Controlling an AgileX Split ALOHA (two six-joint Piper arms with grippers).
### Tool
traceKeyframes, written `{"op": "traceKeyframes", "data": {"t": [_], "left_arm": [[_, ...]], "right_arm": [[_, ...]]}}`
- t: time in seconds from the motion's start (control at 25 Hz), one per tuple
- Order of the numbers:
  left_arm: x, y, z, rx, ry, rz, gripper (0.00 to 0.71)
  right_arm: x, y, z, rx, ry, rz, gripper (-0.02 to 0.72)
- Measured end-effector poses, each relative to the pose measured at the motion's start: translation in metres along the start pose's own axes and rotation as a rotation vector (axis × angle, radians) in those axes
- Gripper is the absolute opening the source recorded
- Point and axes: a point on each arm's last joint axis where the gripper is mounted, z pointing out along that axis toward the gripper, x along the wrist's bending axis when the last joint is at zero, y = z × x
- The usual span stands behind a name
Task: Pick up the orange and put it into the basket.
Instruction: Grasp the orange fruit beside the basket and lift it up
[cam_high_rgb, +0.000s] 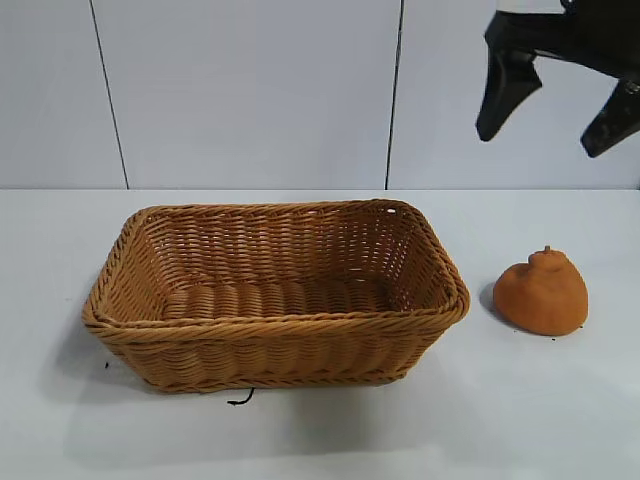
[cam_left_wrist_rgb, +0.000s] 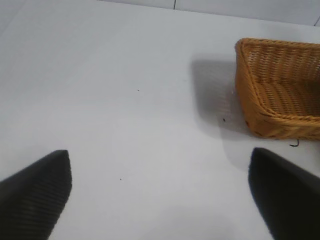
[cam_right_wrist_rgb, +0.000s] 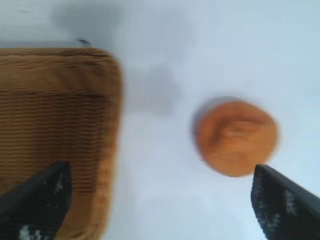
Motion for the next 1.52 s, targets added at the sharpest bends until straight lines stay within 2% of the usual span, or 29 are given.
{"op": "traceKeyframes", "data": {"t": [0.32, 0.56, 0.68, 0.72, 0.76, 0.8, 0.92, 1.0, 1.04, 1.16, 1.36, 1.52], "left_arm": [[0.000, 0.000, 0.000, 0.000, 0.000, 0.001, 0.692], [0.000, 0.000, 0.000, 0.000, 0.000, 0.002, 0.692], [0.000, 0.000, 0.000, 0.000, 0.000, 0.003, 0.692], [0.000, 0.000, 0.000, 0.000, 0.000, 0.003, 0.692], [0.000, 0.000, 0.000, 0.000, 0.000, 0.003, 0.692], [0.000, 0.000, 0.000, 0.000, 0.000, 0.003, 0.692], [0.000, 0.000, 0.000, 0.000, 0.000, 0.003, 0.692], [0.000, 0.000, 0.000, 0.000, 0.000, 0.003, 0.692], [0.000, 0.000, 0.000, 0.000, 0.000, 0.003, 0.692], [0.000, 0.000, 0.000, 0.000, 0.000, 0.003, 0.692], [0.000, 0.000, 0.000, 0.000, 0.000, 0.003, 0.692], [0.000, 0.000, 0.000, 0.000, 0.000, 0.003, 0.692]], "right_arm": [[-0.036, 0.000, 0.069, 0.170, -0.055, 0.082, 0.696], [-0.043, -0.015, 0.120, 0.307, -0.064, 0.095, 0.696], [-0.044, -0.020, 0.132, 0.341, -0.066, 0.098, 0.695], [-0.045, -0.021, 0.133, 0.345, -0.069, 0.095, 0.665], [-0.045, -0.021, 0.133, 0.344, -0.072, 0.092, 0.603], [-0.045, -0.020, 0.134, 0.343, -0.074, 0.088, 0.532], [-0.046, -0.020, 0.134, 0.339, -0.084, 0.077, 0.244], [-0.047, -0.020, 0.134, 0.339, -0.086, 0.071, 0.118], [-0.046, -0.020, 0.133, 0.339, -0.085, 0.070, 0.081], [-0.046, -0.015, 0.129, 0.345, -0.084, 0.066, 0.046], [-0.042, 0.006, 0.104, 0.343, -0.077, 0.043, 0.037], [-0.035, 0.037, 0.056, 0.235, -0.069, 0.024, 0.037]]}}
